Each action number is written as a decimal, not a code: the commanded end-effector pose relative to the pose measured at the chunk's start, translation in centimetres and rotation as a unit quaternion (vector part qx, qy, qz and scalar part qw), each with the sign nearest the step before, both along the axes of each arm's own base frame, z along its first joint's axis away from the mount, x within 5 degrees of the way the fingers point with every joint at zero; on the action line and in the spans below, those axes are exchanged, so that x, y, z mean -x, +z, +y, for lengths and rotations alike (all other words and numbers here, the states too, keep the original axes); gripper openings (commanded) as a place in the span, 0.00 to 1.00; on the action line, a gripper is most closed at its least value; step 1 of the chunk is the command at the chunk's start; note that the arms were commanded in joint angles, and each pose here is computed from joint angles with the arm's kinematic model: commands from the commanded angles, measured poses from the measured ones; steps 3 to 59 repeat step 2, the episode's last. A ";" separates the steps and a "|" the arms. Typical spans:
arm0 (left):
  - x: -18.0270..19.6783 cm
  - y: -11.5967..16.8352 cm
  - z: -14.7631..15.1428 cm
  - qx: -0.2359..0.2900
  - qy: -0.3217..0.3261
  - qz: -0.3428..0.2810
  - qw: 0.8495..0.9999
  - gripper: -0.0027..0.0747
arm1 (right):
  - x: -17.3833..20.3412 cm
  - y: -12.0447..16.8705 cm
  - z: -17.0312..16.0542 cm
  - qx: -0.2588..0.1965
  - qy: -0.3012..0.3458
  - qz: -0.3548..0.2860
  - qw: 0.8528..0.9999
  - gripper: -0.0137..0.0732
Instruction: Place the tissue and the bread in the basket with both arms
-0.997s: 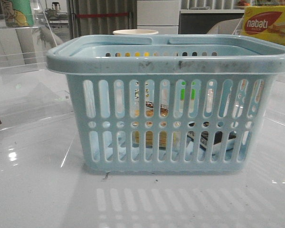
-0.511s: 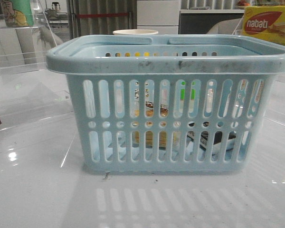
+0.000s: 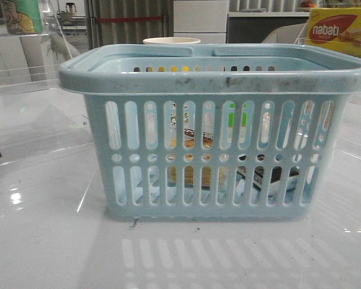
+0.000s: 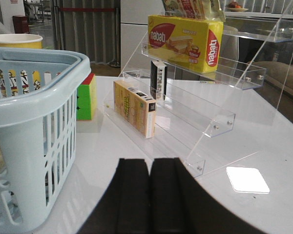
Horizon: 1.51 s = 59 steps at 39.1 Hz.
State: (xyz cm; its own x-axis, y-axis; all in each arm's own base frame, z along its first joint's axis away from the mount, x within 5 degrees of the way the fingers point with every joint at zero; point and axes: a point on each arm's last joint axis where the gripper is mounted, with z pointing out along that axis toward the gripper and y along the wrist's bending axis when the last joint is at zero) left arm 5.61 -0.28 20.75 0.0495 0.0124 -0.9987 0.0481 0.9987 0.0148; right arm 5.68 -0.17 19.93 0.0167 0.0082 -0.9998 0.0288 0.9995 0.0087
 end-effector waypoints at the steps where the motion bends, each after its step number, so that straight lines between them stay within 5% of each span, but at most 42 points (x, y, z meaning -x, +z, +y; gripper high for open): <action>1: 0.2 1.0 0.0 0.008 0.001 -0.056 0.998 0.15 | 0.2 0.9 0.0 0.003 -0.001 -0.055 0.998 0.19; 59: 0.2 1.0 0.0 0.008 0.001 -0.056 0.998 0.15 | 0.2 0.9 0.0 0.003 -0.001 -0.055 0.998 0.19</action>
